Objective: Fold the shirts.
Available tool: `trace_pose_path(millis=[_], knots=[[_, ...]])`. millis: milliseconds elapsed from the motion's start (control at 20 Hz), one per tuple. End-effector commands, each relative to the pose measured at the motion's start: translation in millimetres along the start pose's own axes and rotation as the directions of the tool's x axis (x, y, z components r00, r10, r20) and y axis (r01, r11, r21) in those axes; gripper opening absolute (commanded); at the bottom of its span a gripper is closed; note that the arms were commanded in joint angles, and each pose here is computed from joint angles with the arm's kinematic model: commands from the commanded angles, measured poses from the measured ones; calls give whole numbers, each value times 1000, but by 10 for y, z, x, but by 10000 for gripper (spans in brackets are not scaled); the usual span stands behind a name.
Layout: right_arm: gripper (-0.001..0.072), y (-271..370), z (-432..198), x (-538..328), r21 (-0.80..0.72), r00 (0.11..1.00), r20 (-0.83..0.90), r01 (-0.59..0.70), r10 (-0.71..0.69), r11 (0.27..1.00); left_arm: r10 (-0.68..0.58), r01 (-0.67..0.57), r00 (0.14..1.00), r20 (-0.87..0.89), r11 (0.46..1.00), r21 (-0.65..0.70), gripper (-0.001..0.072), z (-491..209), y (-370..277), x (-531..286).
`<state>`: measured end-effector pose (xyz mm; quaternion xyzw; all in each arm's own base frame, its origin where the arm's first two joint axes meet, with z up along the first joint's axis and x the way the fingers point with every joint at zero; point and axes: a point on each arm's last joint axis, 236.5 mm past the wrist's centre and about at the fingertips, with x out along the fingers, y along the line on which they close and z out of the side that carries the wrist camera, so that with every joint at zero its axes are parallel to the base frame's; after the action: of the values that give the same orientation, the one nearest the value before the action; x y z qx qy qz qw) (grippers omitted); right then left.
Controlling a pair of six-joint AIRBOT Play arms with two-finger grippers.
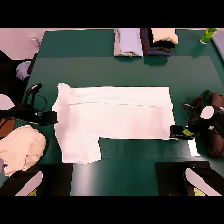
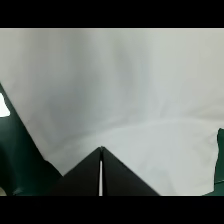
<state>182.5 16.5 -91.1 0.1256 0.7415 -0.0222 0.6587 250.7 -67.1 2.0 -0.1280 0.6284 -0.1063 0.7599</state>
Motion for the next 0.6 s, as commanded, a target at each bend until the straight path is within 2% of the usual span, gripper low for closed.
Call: trace_pose_path(millis=[0,50,100,400,450,500,550], knots=[[145,71,49,23,-15,999,33,5,-4,1000,18,-17,999,-45,1000,7,21,-111,43,-2],[50,78,61,-10,-18,999,50,3,-2,1000,32,-31,997,-72,999,12,21,-175,77,-7],[21,77,75,-46,-21,998,69,3,-2,1000,45,-44,994,-97,999,15,21,-234,108,-13],[21,45,87,-95,-29,996,92,18,-16,999,33,-45,969,-246,998,-41,25,-712,190,236],[21,40,76,-61,-26,997,75,20,-18,999,30,-49,964,-266,997,-64,201,-803,215,313],[21,32,63,-26,-24,998,56,22,-21,999,29,-60,959,-282,993,-103,334,-887,242,383],[21,29,46,13,-21,999,35,22,-22,1000,15,-49,960,-279,992,-118,333,-914,229,447]])
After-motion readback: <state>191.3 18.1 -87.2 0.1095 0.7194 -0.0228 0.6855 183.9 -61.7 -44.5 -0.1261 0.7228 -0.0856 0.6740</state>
